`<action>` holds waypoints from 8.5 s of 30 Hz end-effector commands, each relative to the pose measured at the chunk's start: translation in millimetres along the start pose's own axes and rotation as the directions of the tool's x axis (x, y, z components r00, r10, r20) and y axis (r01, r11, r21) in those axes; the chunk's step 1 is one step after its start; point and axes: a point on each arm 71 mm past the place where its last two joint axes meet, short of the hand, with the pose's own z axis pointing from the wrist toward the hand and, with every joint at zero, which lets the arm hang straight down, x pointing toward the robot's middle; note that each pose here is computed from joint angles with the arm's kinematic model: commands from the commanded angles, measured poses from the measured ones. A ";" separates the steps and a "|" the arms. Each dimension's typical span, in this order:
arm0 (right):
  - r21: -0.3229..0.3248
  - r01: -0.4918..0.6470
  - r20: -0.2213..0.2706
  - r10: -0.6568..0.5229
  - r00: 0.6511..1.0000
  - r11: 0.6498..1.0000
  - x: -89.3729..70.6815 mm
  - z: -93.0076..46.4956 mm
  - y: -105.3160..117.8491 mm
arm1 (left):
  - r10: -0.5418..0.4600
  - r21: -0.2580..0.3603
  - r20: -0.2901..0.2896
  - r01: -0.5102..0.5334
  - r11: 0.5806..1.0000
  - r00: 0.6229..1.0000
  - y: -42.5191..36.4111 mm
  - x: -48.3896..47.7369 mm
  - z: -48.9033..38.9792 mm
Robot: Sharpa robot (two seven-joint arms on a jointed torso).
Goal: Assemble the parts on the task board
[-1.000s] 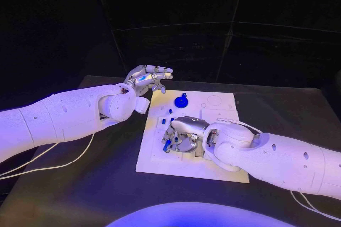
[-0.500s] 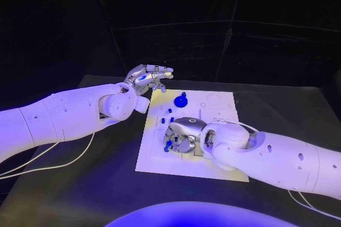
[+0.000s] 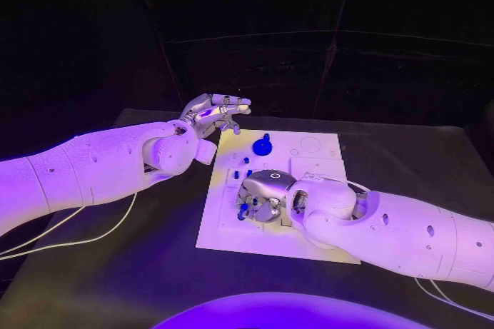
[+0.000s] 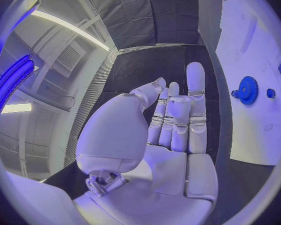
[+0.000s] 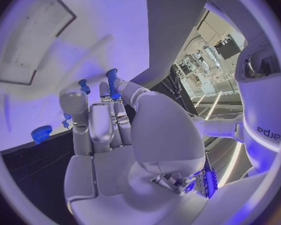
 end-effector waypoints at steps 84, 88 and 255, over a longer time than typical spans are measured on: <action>0.590 -0.248 0.135 0.209 0.969 0.768 -9.9 -168.4 -126.4 | 0.011 -0.006 -0.018 -0.011 1.000 1.000 0.5 -2.8 -3.0; 0.586 -0.233 0.116 0.204 0.972 0.776 -6.7 -165.5 -124.1 | 0.011 -0.006 -0.018 -0.011 1.000 1.000 0.7 -3.1 -3.1; 0.355 -0.331 0.208 0.272 0.940 0.874 7.1 -110.0 -59.6 | 0.013 -0.010 -0.015 -0.013 1.000 1.000 1.7 -7.1 -5.7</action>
